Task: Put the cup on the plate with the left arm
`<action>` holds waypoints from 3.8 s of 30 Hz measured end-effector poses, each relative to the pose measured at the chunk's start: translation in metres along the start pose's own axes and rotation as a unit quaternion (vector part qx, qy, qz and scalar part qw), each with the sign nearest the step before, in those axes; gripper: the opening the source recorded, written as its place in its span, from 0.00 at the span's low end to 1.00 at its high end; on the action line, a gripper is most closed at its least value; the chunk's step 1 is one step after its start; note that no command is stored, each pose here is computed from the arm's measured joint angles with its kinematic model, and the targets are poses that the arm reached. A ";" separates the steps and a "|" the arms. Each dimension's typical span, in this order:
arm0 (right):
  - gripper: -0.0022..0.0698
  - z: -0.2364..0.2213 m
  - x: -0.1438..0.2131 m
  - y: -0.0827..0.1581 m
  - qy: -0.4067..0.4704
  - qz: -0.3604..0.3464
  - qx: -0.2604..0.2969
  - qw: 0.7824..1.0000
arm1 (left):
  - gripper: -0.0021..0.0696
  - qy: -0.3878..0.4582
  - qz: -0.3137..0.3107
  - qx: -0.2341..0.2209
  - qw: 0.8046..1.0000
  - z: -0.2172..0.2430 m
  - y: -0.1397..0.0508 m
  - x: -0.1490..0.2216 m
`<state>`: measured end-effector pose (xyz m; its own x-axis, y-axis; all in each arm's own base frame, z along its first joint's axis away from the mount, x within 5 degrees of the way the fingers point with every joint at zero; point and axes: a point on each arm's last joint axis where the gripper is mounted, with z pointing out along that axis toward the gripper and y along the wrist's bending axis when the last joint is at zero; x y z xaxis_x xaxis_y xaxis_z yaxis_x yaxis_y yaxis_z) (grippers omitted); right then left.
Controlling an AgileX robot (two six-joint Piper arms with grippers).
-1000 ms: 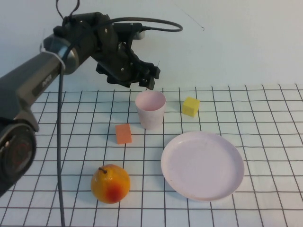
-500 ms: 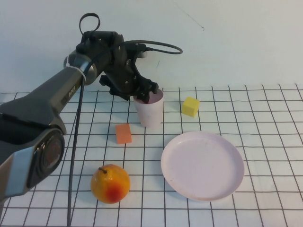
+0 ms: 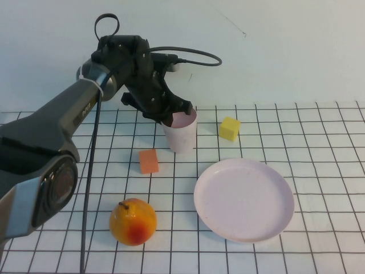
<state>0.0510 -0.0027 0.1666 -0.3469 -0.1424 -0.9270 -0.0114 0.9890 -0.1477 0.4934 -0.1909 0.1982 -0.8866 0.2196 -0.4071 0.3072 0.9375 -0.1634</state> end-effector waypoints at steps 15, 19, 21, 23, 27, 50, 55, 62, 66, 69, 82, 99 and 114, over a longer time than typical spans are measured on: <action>0.03 0.000 0.000 0.000 0.000 0.000 0.000 1.000 | 0.07 -0.004 0.071 0.134 0.988 -0.086 -0.047 -0.006; 0.03 0.000 0.000 0.000 0.000 0.000 0.000 1.000 | 0.07 -0.001 0.119 0.150 0.982 -0.094 -0.078 0.001; 0.03 0.000 0.000 0.000 0.000 0.000 0.000 1.000 | 0.06 0.009 0.145 0.148 0.978 -0.091 -0.099 0.009; 0.03 0.000 0.000 0.000 0.000 0.000 0.000 1.000 | 0.06 0.024 0.173 0.137 0.975 -0.087 -0.120 0.020; 0.03 0.000 0.000 0.000 0.000 0.000 0.000 1.000 | 0.06 0.060 0.224 0.107 0.967 -0.075 -0.150 0.044; 0.03 0.000 0.000 0.000 0.000 0.000 0.000 1.000 | 0.06 0.101 0.260 0.063 0.958 -0.043 -0.161 0.084; 0.03 0.000 0.000 0.000 0.000 0.000 0.000 1.000 | 0.06 0.101 0.260 0.061 0.958 -0.033 -0.161 0.084; 0.03 0.000 0.000 0.000 0.000 0.000 0.000 1.000 | 0.06 0.090 0.261 0.056 0.959 -0.023 -0.160 0.083; 0.03 0.000 0.000 0.000 0.000 0.000 0.000 1.000 | 0.07 0.079 0.262 0.056 0.960 -0.022 -0.160 0.081; 0.03 0.000 0.000 0.000 0.000 0.000 0.000 1.000 | 0.12 0.070 0.262 0.056 0.961 -0.022 -0.161 0.080; 0.03 0.000 0.000 0.000 0.000 0.000 0.000 1.000 | 0.54 0.075 0.265 0.051 0.960 -0.023 -0.160 0.080; 0.03 0.000 0.000 0.000 0.000 0.000 0.000 1.000 | 0.72 -0.047 0.274 -0.006 0.961 -0.146 -0.161 0.038; 0.03 0.000 0.000 0.000 0.000 0.000 0.000 1.000 | 0.94 -0.292 0.194 -0.134 0.927 -0.404 -0.103 0.088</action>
<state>0.0510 -0.0027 0.1666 -0.3469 -0.1424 -0.9270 -0.0114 0.9890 -0.1477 0.2438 -0.1590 0.5426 -0.3645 0.4439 -0.8186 0.3976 0.8691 0.2943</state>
